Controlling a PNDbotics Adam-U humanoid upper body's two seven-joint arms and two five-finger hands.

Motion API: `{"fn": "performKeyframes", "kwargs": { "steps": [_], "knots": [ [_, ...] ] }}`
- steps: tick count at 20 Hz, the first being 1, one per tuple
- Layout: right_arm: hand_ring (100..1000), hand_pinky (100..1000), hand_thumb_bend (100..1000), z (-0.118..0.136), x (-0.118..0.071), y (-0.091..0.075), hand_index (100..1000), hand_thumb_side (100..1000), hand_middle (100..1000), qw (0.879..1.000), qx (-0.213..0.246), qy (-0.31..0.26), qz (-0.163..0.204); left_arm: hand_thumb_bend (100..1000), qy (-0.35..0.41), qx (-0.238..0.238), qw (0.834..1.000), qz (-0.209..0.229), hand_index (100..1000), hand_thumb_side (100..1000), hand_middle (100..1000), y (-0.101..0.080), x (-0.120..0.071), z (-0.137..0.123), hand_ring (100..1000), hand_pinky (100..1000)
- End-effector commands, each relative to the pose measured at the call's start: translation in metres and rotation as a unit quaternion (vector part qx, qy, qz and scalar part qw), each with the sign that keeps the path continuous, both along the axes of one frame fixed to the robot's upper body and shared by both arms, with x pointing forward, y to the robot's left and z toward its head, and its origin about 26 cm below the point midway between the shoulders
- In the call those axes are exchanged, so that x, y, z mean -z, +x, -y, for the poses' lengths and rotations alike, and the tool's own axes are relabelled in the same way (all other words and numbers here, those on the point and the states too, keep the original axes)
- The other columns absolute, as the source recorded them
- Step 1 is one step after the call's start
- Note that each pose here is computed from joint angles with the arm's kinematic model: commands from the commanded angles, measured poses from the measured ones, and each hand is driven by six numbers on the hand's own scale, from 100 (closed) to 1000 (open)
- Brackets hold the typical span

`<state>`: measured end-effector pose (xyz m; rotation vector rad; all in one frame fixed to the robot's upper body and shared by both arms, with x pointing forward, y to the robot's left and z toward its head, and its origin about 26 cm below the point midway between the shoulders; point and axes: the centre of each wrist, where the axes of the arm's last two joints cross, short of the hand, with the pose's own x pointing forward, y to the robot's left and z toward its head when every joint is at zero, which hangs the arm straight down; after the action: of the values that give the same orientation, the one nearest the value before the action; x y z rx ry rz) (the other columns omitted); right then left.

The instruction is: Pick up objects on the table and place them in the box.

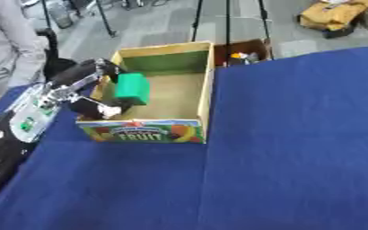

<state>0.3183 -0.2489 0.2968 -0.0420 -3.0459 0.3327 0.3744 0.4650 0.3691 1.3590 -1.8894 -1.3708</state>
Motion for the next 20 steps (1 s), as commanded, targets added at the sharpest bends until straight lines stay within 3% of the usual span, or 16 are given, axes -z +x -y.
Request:
{"fn": "performKeyframes", "kwargs": {
  "steps": [1, 14, 20],
  "knots": [
    [940, 885, 100, 0.003, -0.009, -0.006, 827, 602, 425, 1.0, 0.001, -0.012, 0.019, 100, 0.017, -0.017, 0.999, 0.034, 560, 473, 452, -0.007, -0.014, -0.007, 593, 614],
    [944, 888, 100, 0.004, -0.009, -0.006, 828, 593, 422, 1.0, 0.003, -0.012, 0.018, 100, 0.042, -0.022, 0.997, 0.053, 580, 470, 453, -0.003, -0.006, -0.009, 594, 612],
    [947, 889, 100, 0.005, -0.008, -0.006, 828, 584, 420, 1.0, 0.008, -0.012, 0.014, 100, 0.043, -0.008, 0.998, 0.043, 746, 523, 466, 0.0, -0.004, -0.006, 591, 616]
  ]
}}
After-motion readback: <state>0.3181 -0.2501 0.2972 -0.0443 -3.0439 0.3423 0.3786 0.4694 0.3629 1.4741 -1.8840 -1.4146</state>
